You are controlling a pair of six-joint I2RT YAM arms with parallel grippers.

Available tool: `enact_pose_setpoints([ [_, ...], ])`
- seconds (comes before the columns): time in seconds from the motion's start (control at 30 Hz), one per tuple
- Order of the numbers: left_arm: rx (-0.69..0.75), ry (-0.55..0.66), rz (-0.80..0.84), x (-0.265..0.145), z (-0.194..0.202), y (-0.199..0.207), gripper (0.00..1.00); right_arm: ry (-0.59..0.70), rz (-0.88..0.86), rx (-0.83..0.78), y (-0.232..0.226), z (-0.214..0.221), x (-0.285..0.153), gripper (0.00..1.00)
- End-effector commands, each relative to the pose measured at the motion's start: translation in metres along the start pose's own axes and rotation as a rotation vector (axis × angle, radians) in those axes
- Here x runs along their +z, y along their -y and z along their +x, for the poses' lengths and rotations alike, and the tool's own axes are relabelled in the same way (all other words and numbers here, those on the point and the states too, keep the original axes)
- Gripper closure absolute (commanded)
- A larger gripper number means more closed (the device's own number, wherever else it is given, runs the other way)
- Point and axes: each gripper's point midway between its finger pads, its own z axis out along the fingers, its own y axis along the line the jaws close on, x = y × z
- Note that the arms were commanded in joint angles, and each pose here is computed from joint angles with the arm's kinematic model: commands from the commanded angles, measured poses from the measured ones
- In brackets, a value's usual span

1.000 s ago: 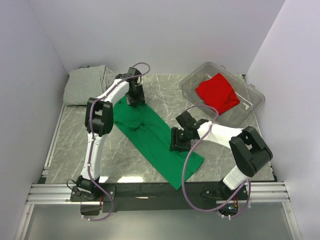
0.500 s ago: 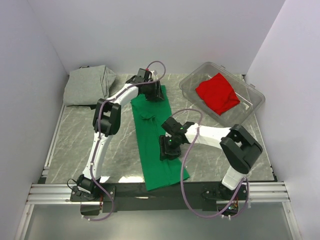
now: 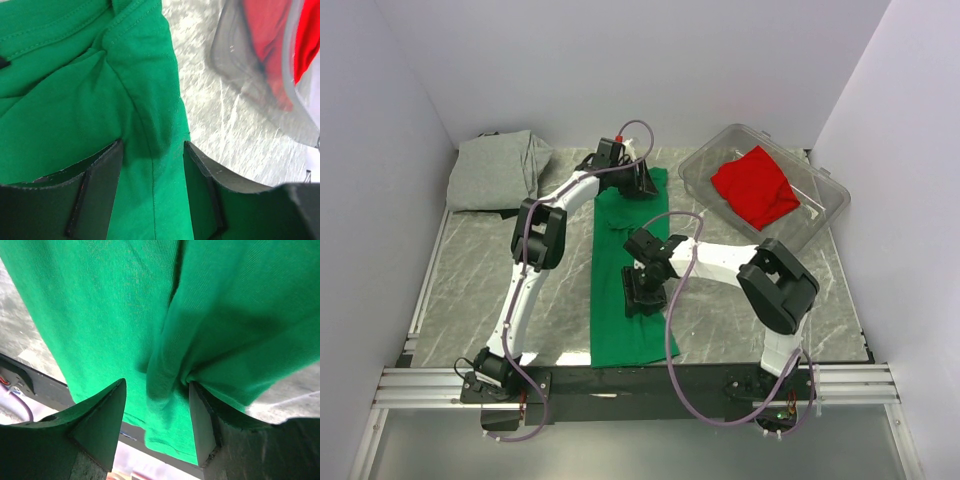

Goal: Fold and stack the t-shirts
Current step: Fold the tshirt

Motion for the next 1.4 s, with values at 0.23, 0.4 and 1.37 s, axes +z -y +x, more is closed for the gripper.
enact_pose_setpoints([
  [0.23, -0.053, 0.056, 0.029, 0.024, -0.005, -0.007, 0.40, 0.035, -0.021, -0.046, -0.022, 0.007, -0.030, 0.37],
  [0.4, -0.051, 0.167, 0.140, -0.001, -0.048, 0.042, 0.38, 0.097, -0.010, -0.036, -0.009, 0.024, -0.066, 0.35],
  [1.37, -0.255, 0.091, -0.476, -0.298, 0.180, 0.011, 0.40, -0.089, -0.174, -0.192, 0.032, 0.118, -0.041, 0.39],
])
